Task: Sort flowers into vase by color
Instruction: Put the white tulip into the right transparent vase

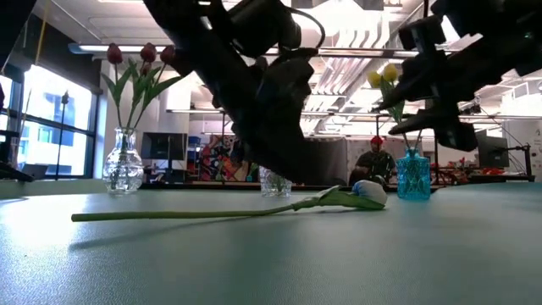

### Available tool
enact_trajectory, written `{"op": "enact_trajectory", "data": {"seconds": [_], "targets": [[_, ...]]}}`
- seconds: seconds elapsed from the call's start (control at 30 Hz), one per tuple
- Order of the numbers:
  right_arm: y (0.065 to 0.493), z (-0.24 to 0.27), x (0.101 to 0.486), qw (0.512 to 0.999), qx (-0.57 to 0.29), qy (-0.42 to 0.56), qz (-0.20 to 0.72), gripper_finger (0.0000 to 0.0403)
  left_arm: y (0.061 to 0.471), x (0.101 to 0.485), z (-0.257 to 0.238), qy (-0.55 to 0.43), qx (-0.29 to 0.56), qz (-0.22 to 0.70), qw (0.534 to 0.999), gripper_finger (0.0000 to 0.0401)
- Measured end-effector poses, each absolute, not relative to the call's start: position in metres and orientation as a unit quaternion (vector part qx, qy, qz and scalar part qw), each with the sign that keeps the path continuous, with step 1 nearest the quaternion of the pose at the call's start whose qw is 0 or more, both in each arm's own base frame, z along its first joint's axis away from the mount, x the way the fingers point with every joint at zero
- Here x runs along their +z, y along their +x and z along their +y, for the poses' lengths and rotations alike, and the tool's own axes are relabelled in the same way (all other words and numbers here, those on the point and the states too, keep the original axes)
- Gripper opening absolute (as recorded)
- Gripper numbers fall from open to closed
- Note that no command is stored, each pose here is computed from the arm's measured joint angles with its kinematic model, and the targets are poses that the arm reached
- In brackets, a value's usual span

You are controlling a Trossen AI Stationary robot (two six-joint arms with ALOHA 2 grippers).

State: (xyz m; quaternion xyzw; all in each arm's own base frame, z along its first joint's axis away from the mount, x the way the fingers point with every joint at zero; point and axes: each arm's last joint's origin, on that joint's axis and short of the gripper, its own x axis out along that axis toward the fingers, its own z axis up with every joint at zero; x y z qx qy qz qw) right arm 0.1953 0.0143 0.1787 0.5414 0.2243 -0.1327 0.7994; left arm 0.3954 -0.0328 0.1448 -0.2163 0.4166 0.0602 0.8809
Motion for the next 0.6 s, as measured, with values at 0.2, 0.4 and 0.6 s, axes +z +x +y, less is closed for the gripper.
{"op": "enact_trajectory", "data": {"seconds": [0.2,0.4,0.6], "targets": [[0.190,0.019,0.175,0.796,-0.144,0.530,0.254,0.0156,0.396,0.131,-0.054,-0.234,0.044,0.430,0.871,0.0127],[0.188,0.021,0.172,0.796,-0.148,0.520,0.272,0.0156,0.396,0.116,-0.071,-0.222,0.051,0.441,0.868,0.0127],[0.186,0.021,0.170,0.793,-0.153,0.518,0.280,0.0156,0.398,0.100,-0.072,-0.237,0.065,0.450,0.858,0.0104]]}}
